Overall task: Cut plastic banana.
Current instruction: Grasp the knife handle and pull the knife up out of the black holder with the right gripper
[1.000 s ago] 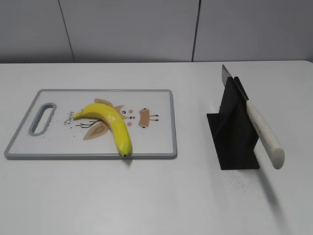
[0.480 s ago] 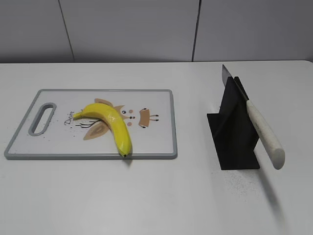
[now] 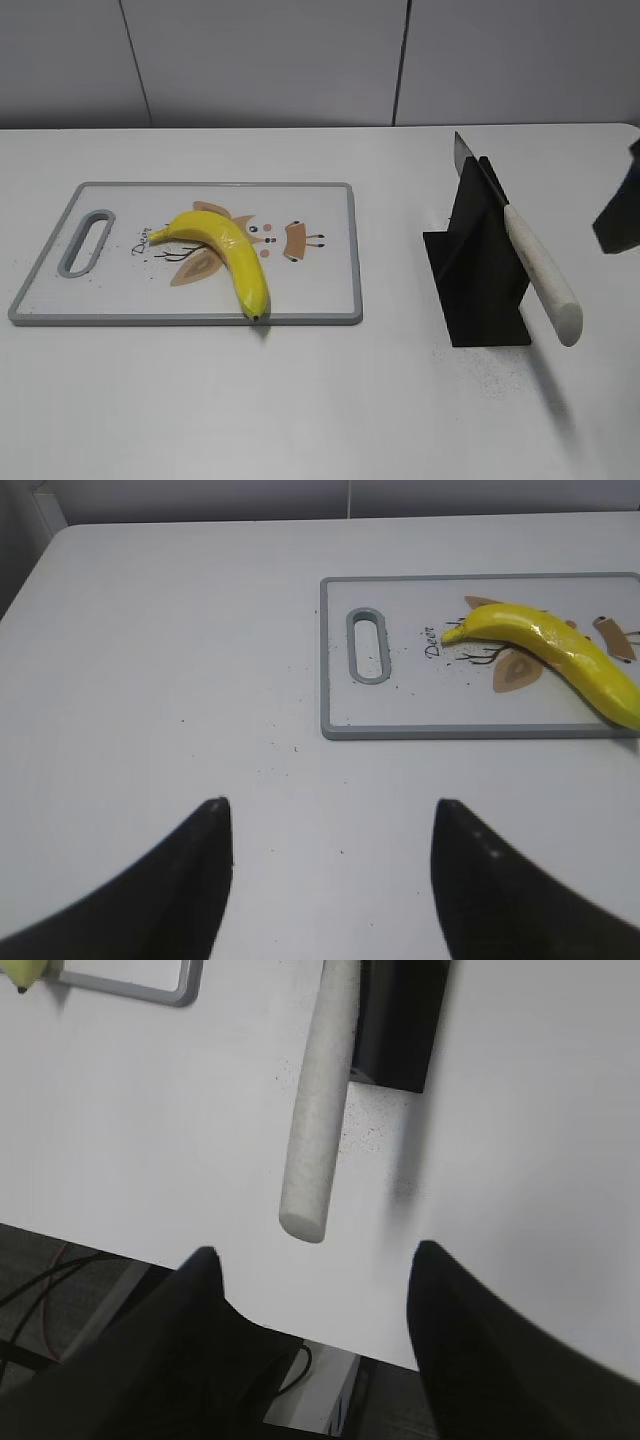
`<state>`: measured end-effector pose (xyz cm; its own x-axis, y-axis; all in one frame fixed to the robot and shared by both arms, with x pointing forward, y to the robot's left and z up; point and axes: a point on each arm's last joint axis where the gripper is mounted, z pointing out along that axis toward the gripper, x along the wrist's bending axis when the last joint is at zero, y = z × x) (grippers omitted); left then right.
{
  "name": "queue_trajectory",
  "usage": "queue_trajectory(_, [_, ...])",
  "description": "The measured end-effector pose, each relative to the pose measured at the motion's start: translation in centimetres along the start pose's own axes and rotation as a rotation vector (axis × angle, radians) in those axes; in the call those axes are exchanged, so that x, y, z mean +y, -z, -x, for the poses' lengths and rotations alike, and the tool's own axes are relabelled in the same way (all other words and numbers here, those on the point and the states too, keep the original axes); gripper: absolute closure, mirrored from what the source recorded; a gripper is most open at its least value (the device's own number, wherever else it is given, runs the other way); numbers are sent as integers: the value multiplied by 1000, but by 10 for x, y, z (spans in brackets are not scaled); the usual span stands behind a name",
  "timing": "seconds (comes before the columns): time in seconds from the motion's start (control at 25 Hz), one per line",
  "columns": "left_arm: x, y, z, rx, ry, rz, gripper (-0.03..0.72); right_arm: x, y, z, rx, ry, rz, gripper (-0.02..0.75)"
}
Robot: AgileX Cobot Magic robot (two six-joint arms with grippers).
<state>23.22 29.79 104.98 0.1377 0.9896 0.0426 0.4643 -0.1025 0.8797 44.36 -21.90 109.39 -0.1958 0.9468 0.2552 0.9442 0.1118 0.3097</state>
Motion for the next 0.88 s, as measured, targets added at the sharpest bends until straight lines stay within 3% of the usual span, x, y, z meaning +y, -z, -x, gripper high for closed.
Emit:
queue_trajectory(0.28, [0,0,0,0,0,0,98,15,-46,-16,-116,13,-102,305])
queue_trajectory(0.64, [0,0,0,0,0,0,98,28,-92,-13,-150,-20,-169,310])
queue_trajectory(0.88, [0,0,0,0,0,0,98,30,-118,-9,-173,-37,-239,359])
